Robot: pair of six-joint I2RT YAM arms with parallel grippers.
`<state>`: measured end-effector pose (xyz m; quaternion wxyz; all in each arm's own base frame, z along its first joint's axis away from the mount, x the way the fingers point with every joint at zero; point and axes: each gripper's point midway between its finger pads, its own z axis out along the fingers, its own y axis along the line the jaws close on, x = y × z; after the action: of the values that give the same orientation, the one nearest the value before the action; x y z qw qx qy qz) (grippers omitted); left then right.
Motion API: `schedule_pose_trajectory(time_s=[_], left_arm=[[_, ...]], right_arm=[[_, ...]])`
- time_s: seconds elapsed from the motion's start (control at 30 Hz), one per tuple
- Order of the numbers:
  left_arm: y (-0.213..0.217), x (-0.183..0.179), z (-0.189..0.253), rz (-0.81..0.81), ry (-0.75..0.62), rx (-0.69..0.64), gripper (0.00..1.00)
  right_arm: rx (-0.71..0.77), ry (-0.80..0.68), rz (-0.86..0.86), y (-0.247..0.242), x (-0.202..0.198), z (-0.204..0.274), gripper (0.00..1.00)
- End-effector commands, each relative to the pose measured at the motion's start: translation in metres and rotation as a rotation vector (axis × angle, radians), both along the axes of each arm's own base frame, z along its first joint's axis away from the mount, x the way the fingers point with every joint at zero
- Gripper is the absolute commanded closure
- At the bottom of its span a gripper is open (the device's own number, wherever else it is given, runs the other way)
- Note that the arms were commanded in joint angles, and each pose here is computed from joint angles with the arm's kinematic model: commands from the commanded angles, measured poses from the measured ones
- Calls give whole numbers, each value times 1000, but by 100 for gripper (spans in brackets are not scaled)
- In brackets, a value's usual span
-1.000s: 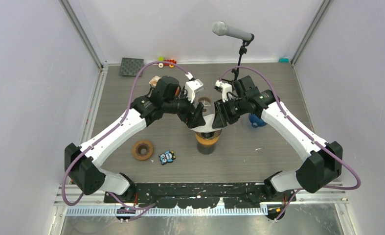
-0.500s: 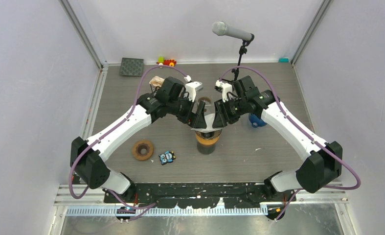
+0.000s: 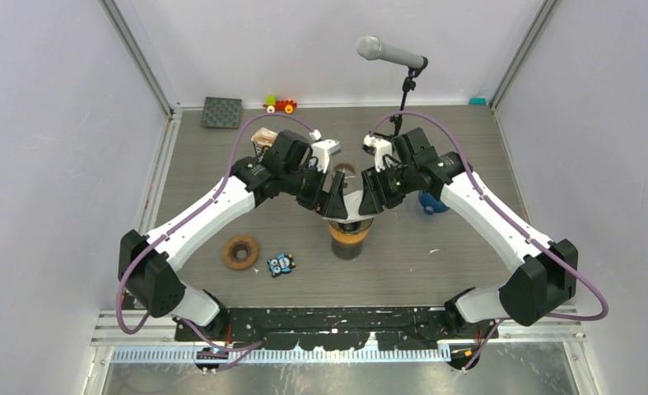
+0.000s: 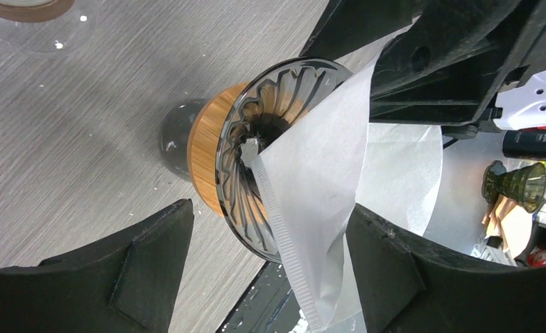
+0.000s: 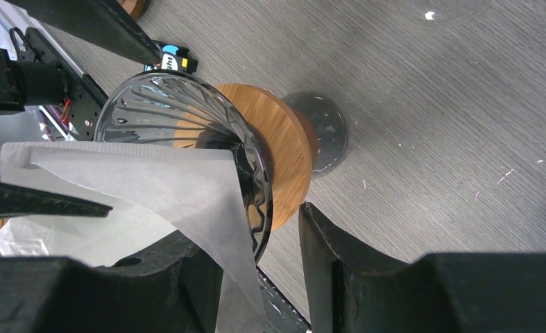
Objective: Place the coffee filter in the dripper
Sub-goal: Place the coffee filter in the coffee dripper.
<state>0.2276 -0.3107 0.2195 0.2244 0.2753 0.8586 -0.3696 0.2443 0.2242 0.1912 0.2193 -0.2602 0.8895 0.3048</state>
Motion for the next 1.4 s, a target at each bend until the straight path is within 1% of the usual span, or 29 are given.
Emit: schedule_pose_trajectory(time_s=[0.0,0.37,0.77,1.03,1.23,1.37], left_arm=[[3,0,14,-28,-71,-6,19],[11,17,13,-7,-163,64,21],[6,15,5,3,-111,52,23],[5,8,-13,-4,-57,50,35],[2,4,-15,-16,-37,35,38],[1,3,-16,-20,-31,30,41]], right_arm=[[20,-73,5,-4,0,15,53],[41,-63,17,-3,-8,17,50],[54,-54,10,-2,-9,13,49],[46,-41,5,0,-6,6,50],[45,-30,6,0,-6,2,50],[47,-27,7,1,-6,0,50]])
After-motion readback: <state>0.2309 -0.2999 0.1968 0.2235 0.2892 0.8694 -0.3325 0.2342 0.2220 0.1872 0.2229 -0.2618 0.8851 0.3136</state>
